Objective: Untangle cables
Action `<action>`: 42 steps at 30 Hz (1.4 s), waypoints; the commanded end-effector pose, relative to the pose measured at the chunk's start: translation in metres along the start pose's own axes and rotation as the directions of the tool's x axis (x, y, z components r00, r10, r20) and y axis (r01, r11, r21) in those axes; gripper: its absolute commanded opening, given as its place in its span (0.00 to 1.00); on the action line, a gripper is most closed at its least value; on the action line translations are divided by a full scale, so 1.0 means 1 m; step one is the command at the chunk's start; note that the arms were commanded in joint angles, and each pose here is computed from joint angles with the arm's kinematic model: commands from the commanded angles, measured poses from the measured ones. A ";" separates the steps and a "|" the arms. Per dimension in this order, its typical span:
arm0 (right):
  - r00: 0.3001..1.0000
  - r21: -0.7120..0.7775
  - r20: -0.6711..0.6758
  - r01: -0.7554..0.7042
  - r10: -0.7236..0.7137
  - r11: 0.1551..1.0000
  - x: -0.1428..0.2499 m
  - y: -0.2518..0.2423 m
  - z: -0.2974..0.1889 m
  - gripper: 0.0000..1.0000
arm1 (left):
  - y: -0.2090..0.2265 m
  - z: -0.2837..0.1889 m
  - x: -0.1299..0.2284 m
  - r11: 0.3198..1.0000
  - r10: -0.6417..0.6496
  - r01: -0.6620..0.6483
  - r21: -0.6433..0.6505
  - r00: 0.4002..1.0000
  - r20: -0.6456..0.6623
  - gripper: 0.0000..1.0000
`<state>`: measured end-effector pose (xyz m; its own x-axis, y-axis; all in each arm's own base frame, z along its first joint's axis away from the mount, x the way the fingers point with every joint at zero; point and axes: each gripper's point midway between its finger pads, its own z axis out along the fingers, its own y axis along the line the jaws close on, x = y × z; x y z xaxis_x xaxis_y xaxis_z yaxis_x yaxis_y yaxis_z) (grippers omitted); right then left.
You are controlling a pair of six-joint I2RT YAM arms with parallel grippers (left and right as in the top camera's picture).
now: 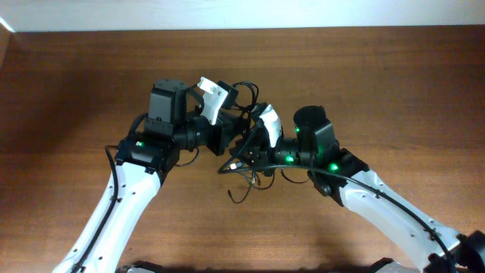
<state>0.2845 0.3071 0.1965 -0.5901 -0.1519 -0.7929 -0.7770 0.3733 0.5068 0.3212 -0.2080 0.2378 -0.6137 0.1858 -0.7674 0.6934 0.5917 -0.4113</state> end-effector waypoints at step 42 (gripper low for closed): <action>1.000 0.010 -0.006 -0.006 0.006 1.000 0.001 -0.005 0.005 0.04 | 0.183 -0.159 0.079 -0.041 -0.412 0.701 -0.712 0.637 0.651 0.00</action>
<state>0.2892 0.3092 0.1887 -0.5965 -0.1528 -0.7879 -0.7683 0.3924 0.5056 0.3460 -0.0006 0.1748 -0.6028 -0.5141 -0.6102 -0.5546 0.8198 -0.1429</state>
